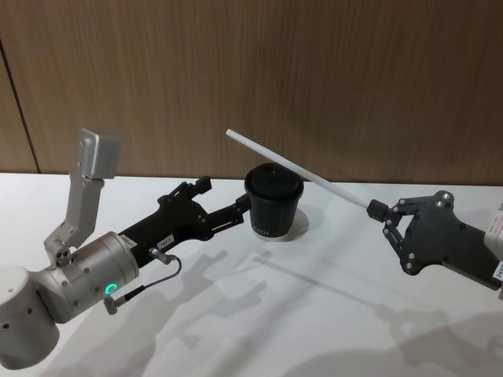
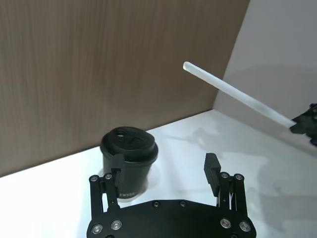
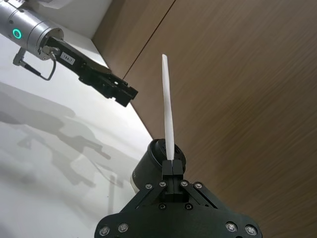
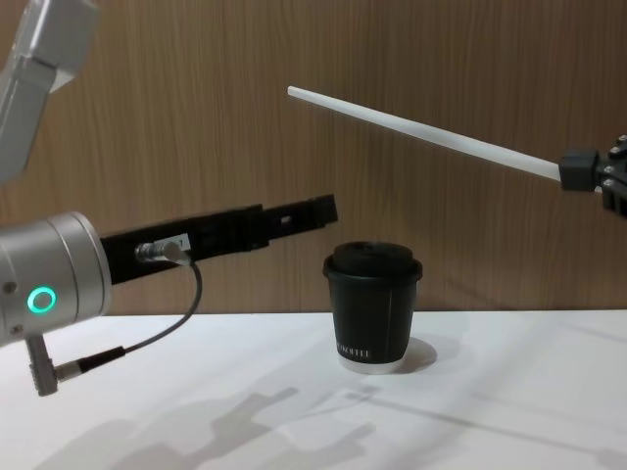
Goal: Pick up the straw with one hand, pass it to the other hand, and insert it into the cup.
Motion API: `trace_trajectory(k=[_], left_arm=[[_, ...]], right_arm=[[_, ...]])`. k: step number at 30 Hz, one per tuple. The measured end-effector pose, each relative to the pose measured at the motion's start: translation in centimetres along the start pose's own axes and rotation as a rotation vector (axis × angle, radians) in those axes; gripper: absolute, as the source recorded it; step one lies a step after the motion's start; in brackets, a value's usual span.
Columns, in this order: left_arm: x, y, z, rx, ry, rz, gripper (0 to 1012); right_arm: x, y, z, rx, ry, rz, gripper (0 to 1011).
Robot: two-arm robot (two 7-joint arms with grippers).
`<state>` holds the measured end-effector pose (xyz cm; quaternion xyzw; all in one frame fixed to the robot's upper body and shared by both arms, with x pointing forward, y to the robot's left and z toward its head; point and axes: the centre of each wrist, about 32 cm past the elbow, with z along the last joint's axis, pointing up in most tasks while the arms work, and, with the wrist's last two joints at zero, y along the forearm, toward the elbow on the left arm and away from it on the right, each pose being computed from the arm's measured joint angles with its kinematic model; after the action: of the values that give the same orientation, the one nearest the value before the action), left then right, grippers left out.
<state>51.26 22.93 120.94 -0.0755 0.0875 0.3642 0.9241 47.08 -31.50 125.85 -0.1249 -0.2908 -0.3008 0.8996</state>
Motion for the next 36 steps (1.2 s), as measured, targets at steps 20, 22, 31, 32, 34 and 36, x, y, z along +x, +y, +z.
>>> trace_trajectory(k=[20,22,31,32,34,36], left_arm=[[1.78,-0.50,-0.49,-0.069,0.282,-0.153,1003],[1.82,-0.60,-0.51,-0.074,0.294,-0.163,1003],[1.86,-1.57,-0.53,-0.097,0.357,-0.225,1003],[1.85,-1.75,-0.52,-0.099,0.363,-0.232,1003],[1.82,-1.98,-0.50,-0.100,0.369,-0.241,1003],[1.78,-2.27,-0.47,-0.102,0.377,-0.251,1003]], right_arm=[[0.0,0.0,0.0,0.000,0.000,0.000,0],[0.0,0.0,0.0,0.000,0.000,0.000,0],[0.0,0.0,0.0,0.000,0.000,0.000,0],[0.0,0.0,0.0,0.000,0.000,0.000,0],[0.0,0.0,0.0,0.000,0.000,0.000,0],[0.0,0.0,0.0,0.000,0.000,0.000,0]])
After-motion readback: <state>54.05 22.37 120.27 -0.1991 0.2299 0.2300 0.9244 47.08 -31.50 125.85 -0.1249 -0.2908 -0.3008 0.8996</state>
